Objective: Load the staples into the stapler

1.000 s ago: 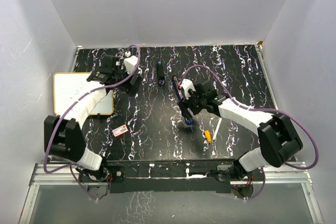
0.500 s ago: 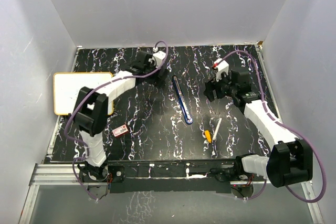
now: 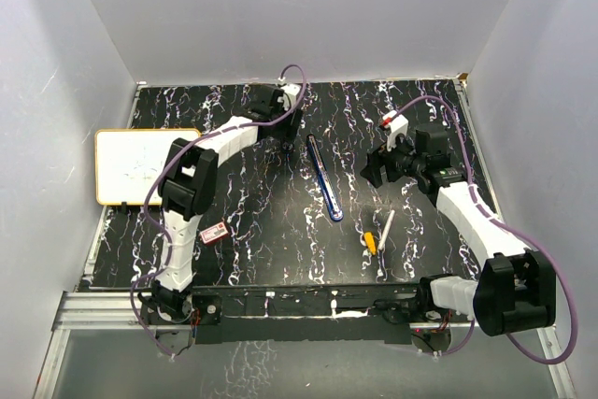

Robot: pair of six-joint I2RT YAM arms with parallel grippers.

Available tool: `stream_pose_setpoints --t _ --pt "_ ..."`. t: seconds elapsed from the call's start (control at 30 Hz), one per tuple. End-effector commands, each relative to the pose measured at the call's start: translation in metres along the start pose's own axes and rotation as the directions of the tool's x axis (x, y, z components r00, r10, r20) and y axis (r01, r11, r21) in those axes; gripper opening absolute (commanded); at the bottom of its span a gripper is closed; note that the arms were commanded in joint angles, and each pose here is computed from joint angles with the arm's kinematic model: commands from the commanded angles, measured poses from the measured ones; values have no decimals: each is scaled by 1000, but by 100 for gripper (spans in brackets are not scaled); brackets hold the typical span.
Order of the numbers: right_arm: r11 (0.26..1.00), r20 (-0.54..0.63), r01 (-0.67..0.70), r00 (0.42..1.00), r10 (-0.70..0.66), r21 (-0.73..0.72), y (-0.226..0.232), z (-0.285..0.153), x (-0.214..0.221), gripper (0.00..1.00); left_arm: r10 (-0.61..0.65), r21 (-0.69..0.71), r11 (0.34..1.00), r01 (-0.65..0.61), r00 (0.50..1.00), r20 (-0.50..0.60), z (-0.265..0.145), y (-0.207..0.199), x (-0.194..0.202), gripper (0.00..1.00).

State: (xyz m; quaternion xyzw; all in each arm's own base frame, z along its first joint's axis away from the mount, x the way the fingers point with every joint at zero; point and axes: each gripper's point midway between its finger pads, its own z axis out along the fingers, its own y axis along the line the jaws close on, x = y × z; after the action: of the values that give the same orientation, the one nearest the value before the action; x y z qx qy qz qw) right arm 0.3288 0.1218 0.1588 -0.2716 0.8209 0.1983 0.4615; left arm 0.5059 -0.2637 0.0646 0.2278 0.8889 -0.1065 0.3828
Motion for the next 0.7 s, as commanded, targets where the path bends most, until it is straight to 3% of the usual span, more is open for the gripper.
stream_pose_setpoints --t 0.0,0.33,0.57,0.67 --pt "1000 40 15 999 -14 -13 -2 1 -9 75 35 -14 999 -35 999 25 -6 3 -18 57" --pt "1000 23 9 1000 -9 -28 -3 6 -2 75 166 -72 983 -170 984 -67 -46 27 5 17" --pt "997 50 40 998 -37 -66 6 1 -7 75 261 1 965 -262 962 -84 -115 30 41 2" --pt "993 76 60 996 -52 -102 14 -3 -12 75 291 97 954 -284 954 -69 -141 16 55 0"
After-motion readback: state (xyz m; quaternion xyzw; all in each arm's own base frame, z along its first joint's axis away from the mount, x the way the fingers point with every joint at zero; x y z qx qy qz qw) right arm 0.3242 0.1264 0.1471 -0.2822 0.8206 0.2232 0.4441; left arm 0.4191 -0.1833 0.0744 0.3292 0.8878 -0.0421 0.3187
